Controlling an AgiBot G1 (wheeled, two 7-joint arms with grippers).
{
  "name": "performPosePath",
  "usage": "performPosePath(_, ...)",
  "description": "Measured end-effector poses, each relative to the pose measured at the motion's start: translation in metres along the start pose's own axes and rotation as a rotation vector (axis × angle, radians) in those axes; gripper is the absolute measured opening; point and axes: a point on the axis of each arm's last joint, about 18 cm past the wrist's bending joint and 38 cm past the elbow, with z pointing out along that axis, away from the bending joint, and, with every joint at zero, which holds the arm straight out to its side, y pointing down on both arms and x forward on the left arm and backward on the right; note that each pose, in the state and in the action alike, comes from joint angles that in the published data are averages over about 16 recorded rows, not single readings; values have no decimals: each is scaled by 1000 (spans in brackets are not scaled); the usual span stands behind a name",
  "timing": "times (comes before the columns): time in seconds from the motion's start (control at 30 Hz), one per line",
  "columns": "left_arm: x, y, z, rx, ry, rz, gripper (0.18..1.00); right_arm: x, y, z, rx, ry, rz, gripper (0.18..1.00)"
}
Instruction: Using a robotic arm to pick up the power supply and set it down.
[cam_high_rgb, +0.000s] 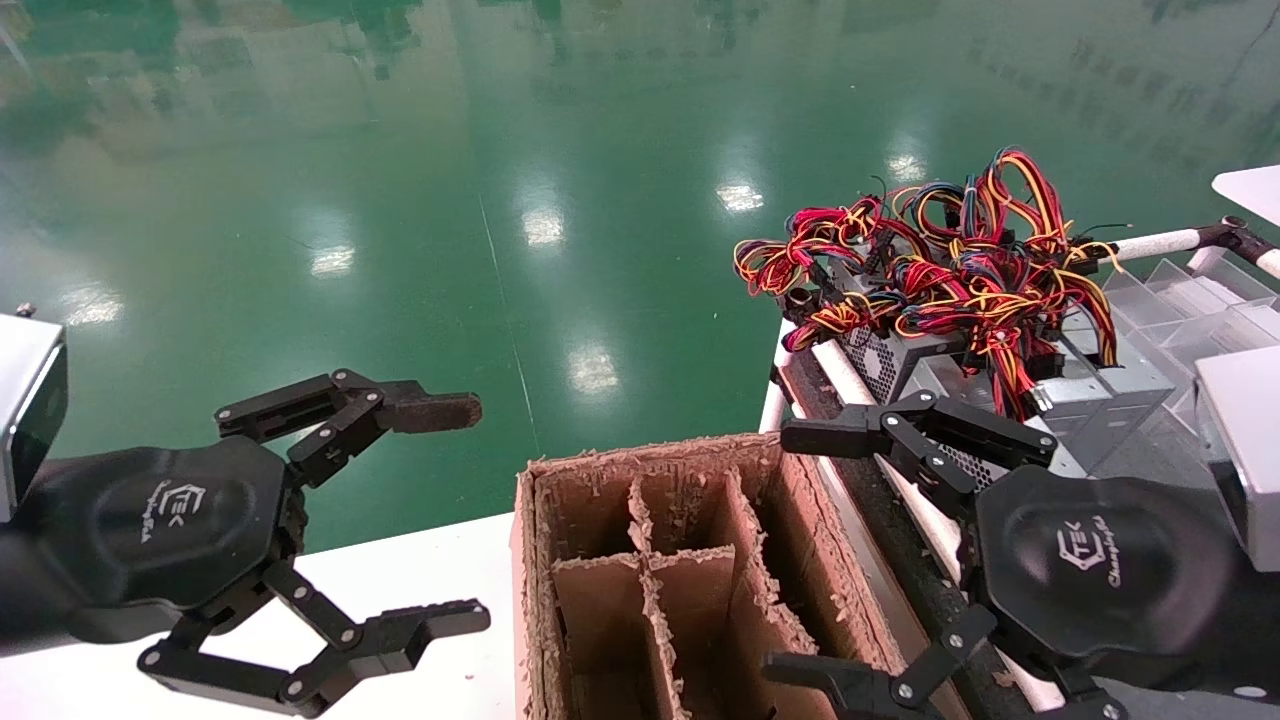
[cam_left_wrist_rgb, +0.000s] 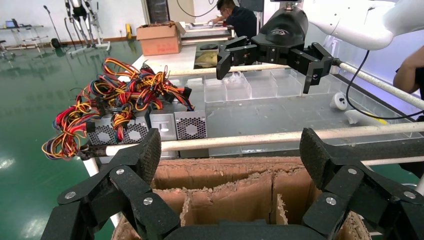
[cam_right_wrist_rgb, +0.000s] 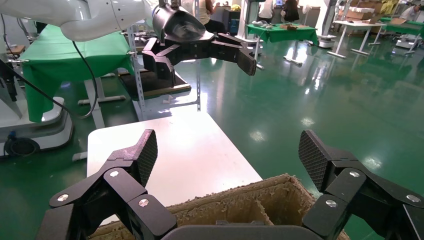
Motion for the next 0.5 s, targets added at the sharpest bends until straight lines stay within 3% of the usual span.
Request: performPosePath(0.5, 0, 0, 0, 0, 0, 0, 1001, 1, 0, -1, -2, 4, 0, 1001)
